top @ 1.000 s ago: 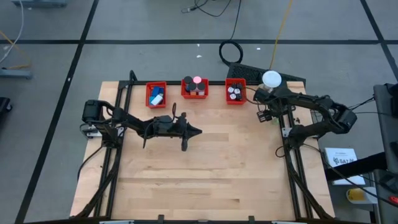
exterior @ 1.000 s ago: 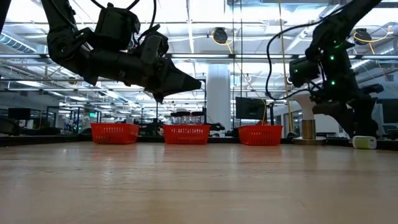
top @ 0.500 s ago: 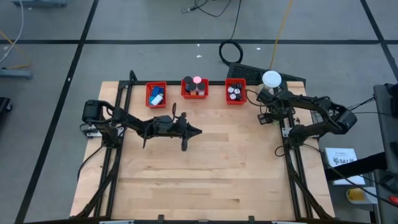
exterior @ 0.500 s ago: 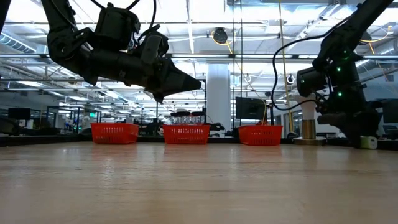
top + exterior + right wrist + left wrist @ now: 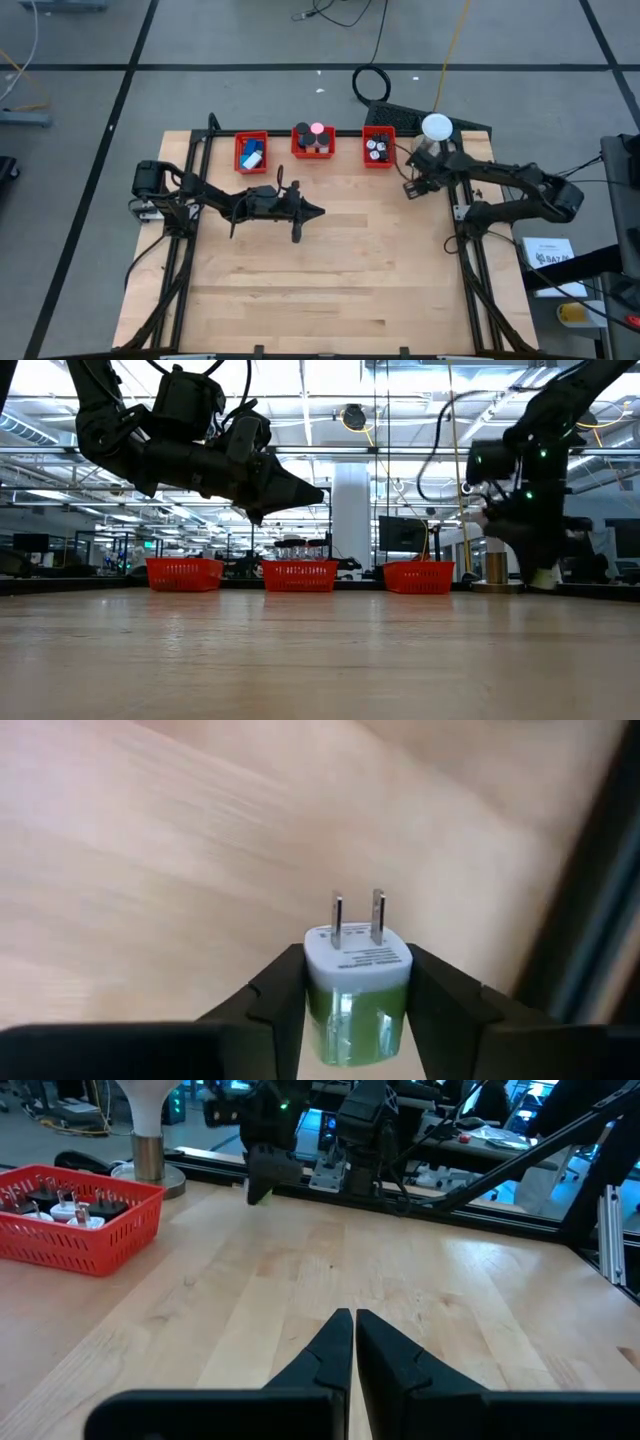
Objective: Pick & Place Office items
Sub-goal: Put the green charger adapter into the right orange basket
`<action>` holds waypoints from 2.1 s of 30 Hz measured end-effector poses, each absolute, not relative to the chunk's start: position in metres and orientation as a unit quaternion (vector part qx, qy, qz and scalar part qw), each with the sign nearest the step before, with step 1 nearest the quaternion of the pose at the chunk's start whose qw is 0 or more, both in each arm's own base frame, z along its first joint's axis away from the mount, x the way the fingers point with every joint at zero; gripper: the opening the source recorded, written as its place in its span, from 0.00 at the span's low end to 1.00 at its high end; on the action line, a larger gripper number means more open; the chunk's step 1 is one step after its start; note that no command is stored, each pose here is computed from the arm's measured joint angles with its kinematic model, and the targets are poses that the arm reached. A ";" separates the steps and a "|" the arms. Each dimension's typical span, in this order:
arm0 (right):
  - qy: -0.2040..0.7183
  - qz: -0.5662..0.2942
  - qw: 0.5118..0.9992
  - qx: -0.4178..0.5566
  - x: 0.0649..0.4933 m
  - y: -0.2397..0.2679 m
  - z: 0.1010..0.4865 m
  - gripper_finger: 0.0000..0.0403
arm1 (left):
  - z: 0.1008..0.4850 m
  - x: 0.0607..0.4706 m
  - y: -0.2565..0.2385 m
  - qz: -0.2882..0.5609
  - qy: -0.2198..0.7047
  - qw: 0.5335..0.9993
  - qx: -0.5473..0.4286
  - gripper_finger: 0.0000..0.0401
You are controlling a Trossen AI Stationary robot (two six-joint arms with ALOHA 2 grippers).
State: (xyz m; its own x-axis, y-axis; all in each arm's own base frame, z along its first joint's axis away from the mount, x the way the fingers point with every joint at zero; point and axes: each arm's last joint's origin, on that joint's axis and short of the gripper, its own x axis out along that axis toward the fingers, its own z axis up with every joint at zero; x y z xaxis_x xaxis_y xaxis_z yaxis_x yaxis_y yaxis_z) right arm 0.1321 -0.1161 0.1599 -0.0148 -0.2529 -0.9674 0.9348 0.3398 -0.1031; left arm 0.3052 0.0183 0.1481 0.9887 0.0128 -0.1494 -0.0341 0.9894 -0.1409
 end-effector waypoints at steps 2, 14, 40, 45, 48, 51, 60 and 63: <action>0.494 -0.464 0.669 0.306 0.145 -0.109 0.166 0.32 | 0.148 0.305 0.018 0.012 0.074 0.995 -0.072 0.04; 0.197 -0.324 0.905 0.191 0.206 -0.059 0.142 0.33 | 0.148 0.305 0.018 0.012 0.074 0.995 -0.072 0.04; 0.182 -0.296 0.936 0.052 0.261 -0.054 0.088 0.33 | 0.148 0.305 0.018 0.012 0.076 0.994 -0.072 0.04; 0.183 -0.295 0.937 0.046 0.265 -0.055 0.085 0.33 | 0.148 0.305 0.018 0.012 0.076 0.994 -0.072 0.04; 0.186 -0.295 0.936 0.046 0.264 -0.055 0.083 0.33 | 0.148 0.305 0.018 0.012 0.076 0.994 -0.072 0.04; 0.190 -0.295 0.935 0.046 0.264 -0.055 0.082 0.33 | 0.147 0.305 0.018 0.012 0.077 0.994 -0.072 0.04; 0.202 -0.295 0.933 0.044 0.263 -0.055 0.080 0.43 | 0.147 0.305 0.018 0.012 0.078 0.994 -0.072 0.04; 0.213 -0.295 0.930 0.040 0.262 -0.055 0.078 0.46 | 0.147 0.305 0.018 0.012 0.078 0.994 -0.072 0.04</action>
